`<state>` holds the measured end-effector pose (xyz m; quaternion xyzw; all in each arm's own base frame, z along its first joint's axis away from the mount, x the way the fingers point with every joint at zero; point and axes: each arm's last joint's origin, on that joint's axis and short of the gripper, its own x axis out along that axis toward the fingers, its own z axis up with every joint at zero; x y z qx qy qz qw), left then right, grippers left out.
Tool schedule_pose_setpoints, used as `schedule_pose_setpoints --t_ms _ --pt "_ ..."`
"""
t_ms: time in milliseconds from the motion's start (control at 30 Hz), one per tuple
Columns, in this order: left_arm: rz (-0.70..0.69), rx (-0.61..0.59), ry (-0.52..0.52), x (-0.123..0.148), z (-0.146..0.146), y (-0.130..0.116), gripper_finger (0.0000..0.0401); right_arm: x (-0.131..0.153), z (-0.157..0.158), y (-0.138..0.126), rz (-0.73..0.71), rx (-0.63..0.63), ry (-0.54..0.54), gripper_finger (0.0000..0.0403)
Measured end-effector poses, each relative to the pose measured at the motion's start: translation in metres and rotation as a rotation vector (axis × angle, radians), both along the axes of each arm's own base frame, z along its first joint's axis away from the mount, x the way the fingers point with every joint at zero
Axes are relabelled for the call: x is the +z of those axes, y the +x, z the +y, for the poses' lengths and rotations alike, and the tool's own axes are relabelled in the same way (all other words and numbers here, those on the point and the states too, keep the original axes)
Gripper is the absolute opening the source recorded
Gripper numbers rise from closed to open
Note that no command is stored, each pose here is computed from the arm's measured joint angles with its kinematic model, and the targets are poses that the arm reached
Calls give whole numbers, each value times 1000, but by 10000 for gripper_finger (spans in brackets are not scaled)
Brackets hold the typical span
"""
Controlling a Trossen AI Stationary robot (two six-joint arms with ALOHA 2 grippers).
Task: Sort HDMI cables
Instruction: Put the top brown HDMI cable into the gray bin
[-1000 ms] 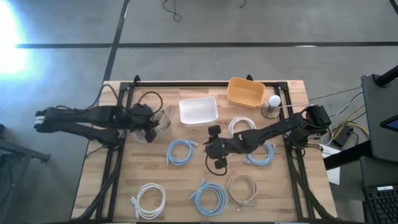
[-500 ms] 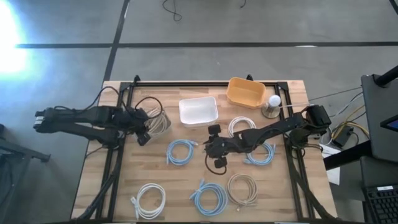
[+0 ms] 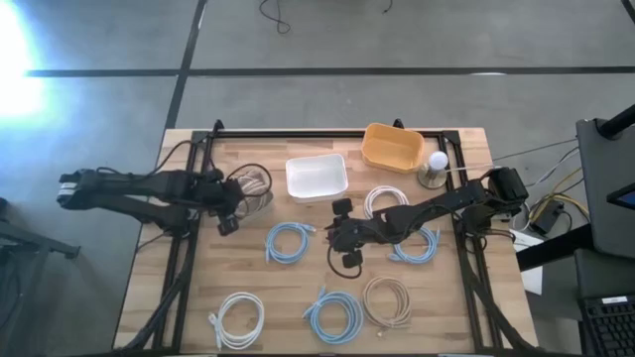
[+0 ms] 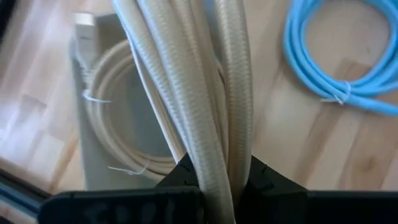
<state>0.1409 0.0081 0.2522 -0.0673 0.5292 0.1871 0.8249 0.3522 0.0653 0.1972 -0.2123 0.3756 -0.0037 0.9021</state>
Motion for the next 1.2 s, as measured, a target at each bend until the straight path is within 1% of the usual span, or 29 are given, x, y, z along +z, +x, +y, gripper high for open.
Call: schedule_pose_setpoints --t_ms 133,167,233,333,567,667,833,1000,1133,1200 --pt "43 -69 -124 -6 -4 6 33 0 0 0 5 0 -1 109" --pt "55 -85 -142 -7 -5 7 35 -1 0 -1 5 0 -1 108" --pt "73 -93 -163 -9 -5 9 39 -1 -1 -1 8 -2 0 107" --pt "96 -96 -164 -12 -5 12 48 -3 -2 -1 12 -10 4 108" --pt "165 -101 -145 -23 -5 16 82 -6 -3 -3 15 -13 5 115" --pt "204 -97 -143 -25 -5 16 105 -7 -5 -3 17 -18 5 117" --pt "268 -73 -109 -27 -3 11 148 -7 -7 -3 16 -24 5 112" --pt "332 -45 -87 -21 -3 4 185 -7 -10 -2 12 -34 6 106" --pt "363 -36 -20 -12 -1 2 202 -7 -12 -1 6 -37 6 105" --pt "371 -24 42 -8 1 1 205 -7 -12 -1 6 -38 7 108"
